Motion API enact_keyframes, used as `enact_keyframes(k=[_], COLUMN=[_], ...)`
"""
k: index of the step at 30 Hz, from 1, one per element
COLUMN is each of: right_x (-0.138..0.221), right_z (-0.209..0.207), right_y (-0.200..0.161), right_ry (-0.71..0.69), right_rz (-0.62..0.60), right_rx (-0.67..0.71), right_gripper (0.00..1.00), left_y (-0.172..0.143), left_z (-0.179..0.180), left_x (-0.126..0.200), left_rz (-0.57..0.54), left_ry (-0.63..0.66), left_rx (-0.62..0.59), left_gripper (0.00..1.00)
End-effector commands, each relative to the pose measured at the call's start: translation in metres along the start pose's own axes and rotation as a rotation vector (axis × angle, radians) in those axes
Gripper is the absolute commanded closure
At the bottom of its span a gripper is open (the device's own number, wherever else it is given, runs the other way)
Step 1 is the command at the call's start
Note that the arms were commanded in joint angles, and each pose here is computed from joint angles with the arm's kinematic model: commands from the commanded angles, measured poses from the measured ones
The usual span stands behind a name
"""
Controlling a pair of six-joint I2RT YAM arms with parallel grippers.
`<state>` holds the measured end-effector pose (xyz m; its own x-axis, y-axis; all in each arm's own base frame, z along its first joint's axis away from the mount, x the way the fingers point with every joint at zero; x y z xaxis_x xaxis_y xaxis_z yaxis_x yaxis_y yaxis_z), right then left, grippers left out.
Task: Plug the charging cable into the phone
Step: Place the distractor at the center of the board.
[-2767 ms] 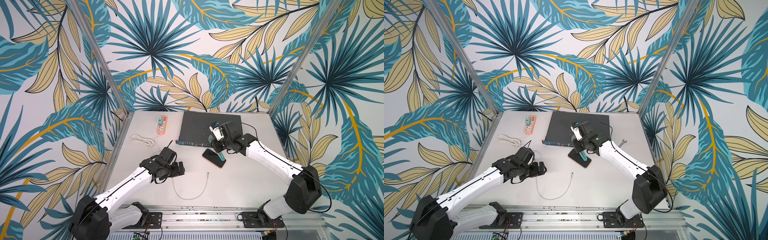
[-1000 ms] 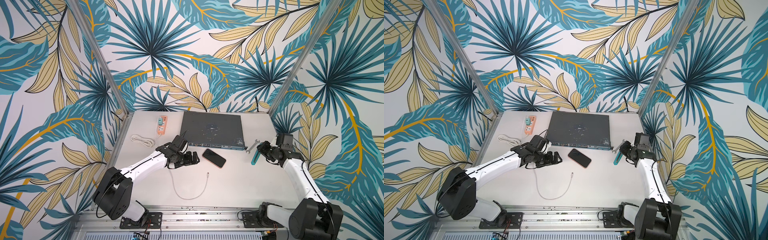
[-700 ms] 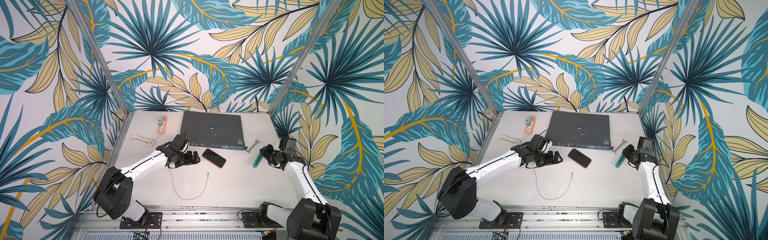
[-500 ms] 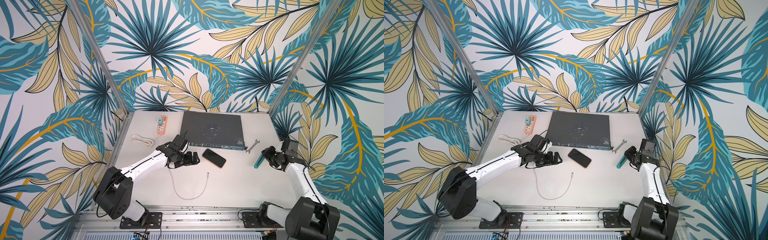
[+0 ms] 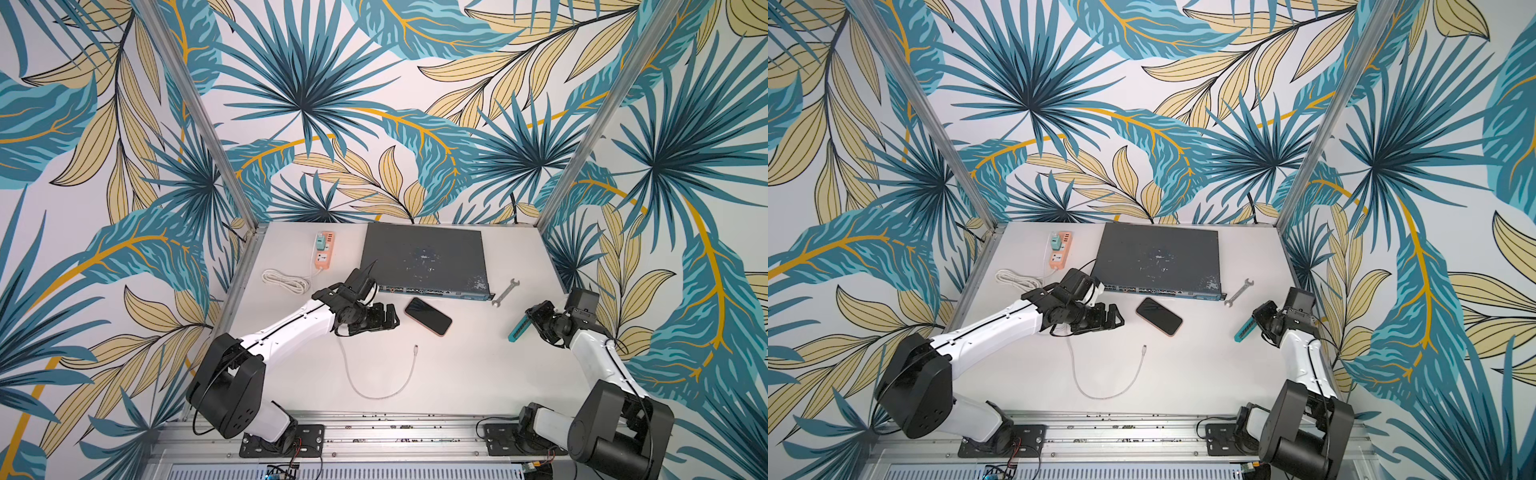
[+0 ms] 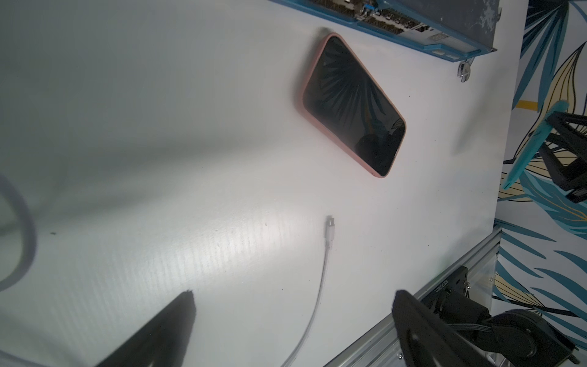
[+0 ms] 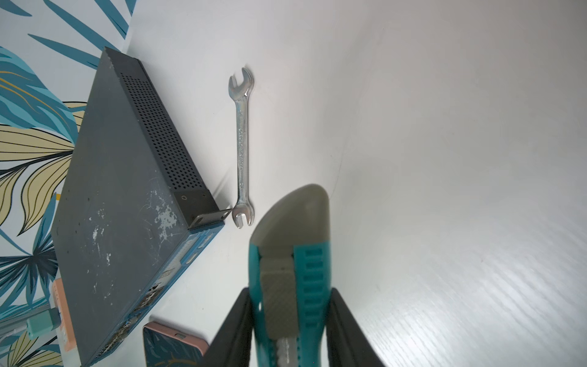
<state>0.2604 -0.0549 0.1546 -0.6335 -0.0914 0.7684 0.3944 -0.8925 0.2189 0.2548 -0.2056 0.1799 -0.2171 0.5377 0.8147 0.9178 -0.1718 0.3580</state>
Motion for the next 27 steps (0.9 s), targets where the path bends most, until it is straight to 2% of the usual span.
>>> enact_keyframes(k=[1, 27], right_x=[-0.005, -0.025], right_z=[-0.007, -0.033], right_y=[-0.002, -0.008], right_ry=[0.005, -0.058], right_rz=[0.006, 0.030], right_rx=[-0.029, -0.039], right_gripper=[0.70, 0.67], left_y=[0.006, 0.000], left_z=[-0.003, 0.002], left_x=[0.001, -0.009], left_rz=[-0.010, -0.004], left_ry=[-0.003, -0.003], left_rx=[-0.019, 0.010], left_gripper=[0.00, 0.00])
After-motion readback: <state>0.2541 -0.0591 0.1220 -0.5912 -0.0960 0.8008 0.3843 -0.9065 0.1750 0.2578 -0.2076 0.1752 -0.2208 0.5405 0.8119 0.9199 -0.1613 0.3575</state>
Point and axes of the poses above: each gripper's point midway between its finger pads, its own x axis back along the fingers, its own z axis along the line the jaws close on, y = z × x, the point moved 8 cm from there along x, back along the fingers, and after that the axes turned 15 degrees about -x, right-handed, at the moved point
